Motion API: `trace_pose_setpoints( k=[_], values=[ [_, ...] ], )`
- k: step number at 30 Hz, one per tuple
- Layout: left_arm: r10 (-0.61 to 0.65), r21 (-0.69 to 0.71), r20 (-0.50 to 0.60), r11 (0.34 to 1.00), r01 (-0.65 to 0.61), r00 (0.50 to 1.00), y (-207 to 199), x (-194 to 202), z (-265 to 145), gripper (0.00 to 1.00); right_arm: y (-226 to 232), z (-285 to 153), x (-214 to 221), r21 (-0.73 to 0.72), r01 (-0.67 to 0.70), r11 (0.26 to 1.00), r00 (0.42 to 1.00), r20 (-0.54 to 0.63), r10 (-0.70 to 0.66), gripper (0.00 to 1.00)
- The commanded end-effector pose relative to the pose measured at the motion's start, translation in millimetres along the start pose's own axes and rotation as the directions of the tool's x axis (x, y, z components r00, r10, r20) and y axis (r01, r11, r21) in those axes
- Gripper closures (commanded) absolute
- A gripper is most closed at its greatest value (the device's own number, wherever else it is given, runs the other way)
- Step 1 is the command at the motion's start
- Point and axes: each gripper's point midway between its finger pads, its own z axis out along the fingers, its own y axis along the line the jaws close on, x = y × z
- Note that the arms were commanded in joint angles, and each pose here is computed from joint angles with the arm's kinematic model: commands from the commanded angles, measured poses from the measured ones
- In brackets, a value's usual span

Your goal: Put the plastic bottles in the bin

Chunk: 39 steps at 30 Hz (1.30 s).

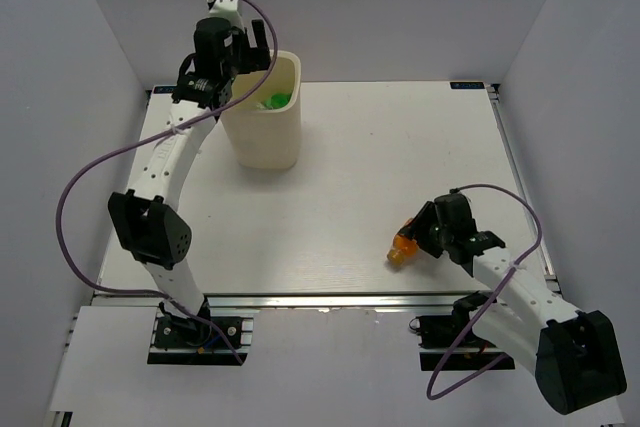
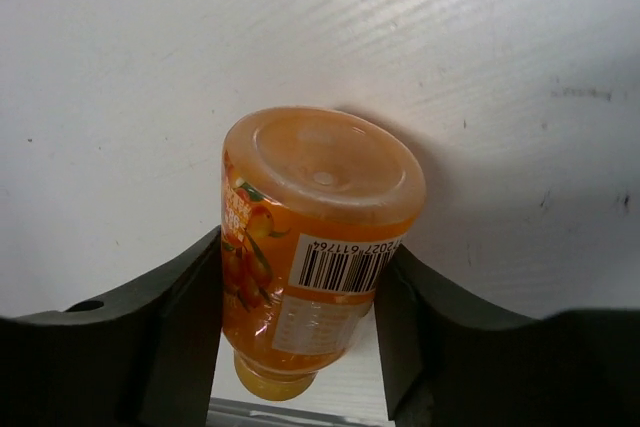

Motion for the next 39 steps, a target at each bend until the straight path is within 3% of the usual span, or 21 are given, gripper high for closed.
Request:
trace_pose_setpoints(
  k=[1, 4, 6, 8, 10, 13, 16, 20, 24, 28, 36, 39],
  values=[
    [-0.058, 0.296, 0.081, 0.955, 0.031, 0.995, -47.4, -61.7, -68.3, 0.02, 32.2, -7.1, -31.4, -0.108, 0.076, 0.991, 0.991, 0.121, -0.062, 0.64],
    [-0.094, 0.542, 0.025, 0.838, 0.065, 0.995, -96.8, -44.7, -102.6, 0.02, 70.4, -21.7, -38.7, -0.281, 0.253, 0.926, 0.962, 0.176, -0.210, 0.75],
    [-0.091, 0.634, 0.008, 0.771, 0.065, 0.996, -122.5, -33.6, -120.1, 0.02, 104.2, -39.4, -40.4, -0.428, 0.403, 0.809, 0.913, 0.255, -0.320, 0.82],
    [-0.073, 0.695, -0.019, 0.716, 0.066, 0.997, -154.9, -8.4, -139.5, 0.02, 122.7, -53.8, -42.1, -0.497, 0.468, 0.730, 0.882, 0.318, -0.349, 0.84],
    [-0.072, 0.743, -0.067, 0.662, 0.098, 0.995, -180.0, 14.1, -153.3, 0.02, 139.2, -67.7, -48.7, -0.530, 0.539, 0.655, 0.840, 0.397, -0.371, 0.89],
    [-0.036, 0.844, -0.182, 0.507, 0.175, 0.983, -226.0, 55.4, -186.1, 0.02, 158.3, -86.4, -53.4, -0.547, 0.643, 0.537, 0.765, 0.491, -0.416, 0.89],
    [-0.027, 0.874, -0.247, 0.425, 0.234, 0.969, -242.9, 79.0, -199.1, 0.02, 173.4, -103.7, -55.7, -0.549, 0.717, 0.429, 0.697, 0.576, -0.427, 0.88],
    [-0.013, 0.881, -0.284, 0.390, 0.266, 0.959, -256.9, 97.5, -209.0, 0.02, 186.4, -116.0, -58.8, -0.541, 0.766, 0.347, 0.643, 0.634, -0.430, 0.89],
    [0.026, 0.881, -0.287, 0.400, 0.254, 0.957, -266.5, 113.6, -209.3, 0.02, 201.9, -129.7, -62.9, -0.537, 0.800, 0.269, 0.599, 0.688, -0.410, 0.91],
    [0.056, 0.878, -0.341, 0.376, 0.297, 0.938, -279.7, 132.6, -212.2, 0.02, 215.7, -132.2, -66.7, -0.551, 0.805, 0.220, 0.589, 0.701, -0.402, 0.93],
    [0.109, 0.822, -0.377, 0.498, 0.278, 0.920, -277.4, 162.3, -189.8, 0.02, 224.7, -141.8, -64.8, -0.549, 0.822, 0.152, 0.560, 0.729, -0.394, 0.95],
    [0.115, 0.825, -0.388, 0.487, 0.288, 0.915, -280.3, 167.4, -190.6, 0.02, 224.1, -142.0, -63.8, -0.548, 0.823, 0.148, 0.558, 0.731, -0.394, 0.95]
  ],
)
